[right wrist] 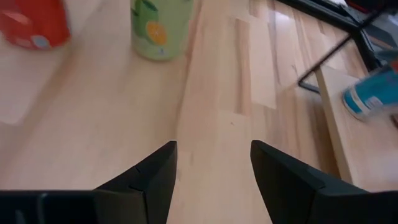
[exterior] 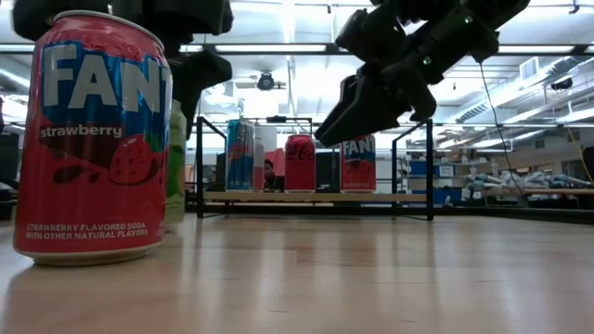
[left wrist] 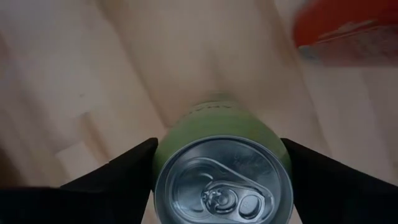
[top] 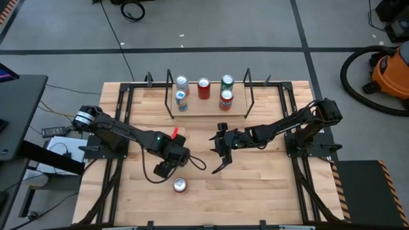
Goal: Place canned beverage on shelf
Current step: Put the light green soda can on the shelf
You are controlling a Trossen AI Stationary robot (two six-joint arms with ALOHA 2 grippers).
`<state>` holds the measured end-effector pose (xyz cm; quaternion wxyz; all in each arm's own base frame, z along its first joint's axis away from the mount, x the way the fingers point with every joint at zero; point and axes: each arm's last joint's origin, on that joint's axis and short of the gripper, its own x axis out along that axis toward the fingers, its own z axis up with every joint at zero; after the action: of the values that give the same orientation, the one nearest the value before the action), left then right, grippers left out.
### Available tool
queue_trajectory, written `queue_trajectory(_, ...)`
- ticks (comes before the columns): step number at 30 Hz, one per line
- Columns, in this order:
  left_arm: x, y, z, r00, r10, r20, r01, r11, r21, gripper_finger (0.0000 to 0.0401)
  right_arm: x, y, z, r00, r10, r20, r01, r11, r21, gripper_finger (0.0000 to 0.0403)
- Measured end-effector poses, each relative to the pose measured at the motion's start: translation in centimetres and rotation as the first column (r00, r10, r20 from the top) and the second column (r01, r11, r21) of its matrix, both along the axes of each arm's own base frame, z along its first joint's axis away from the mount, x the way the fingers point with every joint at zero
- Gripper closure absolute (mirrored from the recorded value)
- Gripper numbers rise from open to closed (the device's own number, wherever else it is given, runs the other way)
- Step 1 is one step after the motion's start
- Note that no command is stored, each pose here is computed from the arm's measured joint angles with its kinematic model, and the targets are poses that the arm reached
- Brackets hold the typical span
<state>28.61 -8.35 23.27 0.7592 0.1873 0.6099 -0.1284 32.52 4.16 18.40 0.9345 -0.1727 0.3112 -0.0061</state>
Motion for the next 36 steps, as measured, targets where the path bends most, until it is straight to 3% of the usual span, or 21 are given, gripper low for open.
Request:
queue_trajectory(14,2.1,5.0,2.5,0.996,-0.041,0.080,0.034,0.996,0.083,0.0088,-1.0,-0.2,-1.1,0.987,-0.061,-0.150,0.062,0.998,-0.001,0.0188)
queue_trajectory(29,3.1,10.5,2.9,0.984,-0.106,0.142,0.082,0.982,0.168,0.0088,-2.0,-0.1,-1.9,0.958,-0.144,-0.249,0.164,0.984,0.063,0.0188)
queue_trajectory(36,3.6,12.2,3.2,0.972,-0.138,0.192,0.096,0.972,0.213,0.0087,-2.5,0.5,-2.1,0.940,-0.193,-0.283,0.213,0.976,0.042,0.0188)
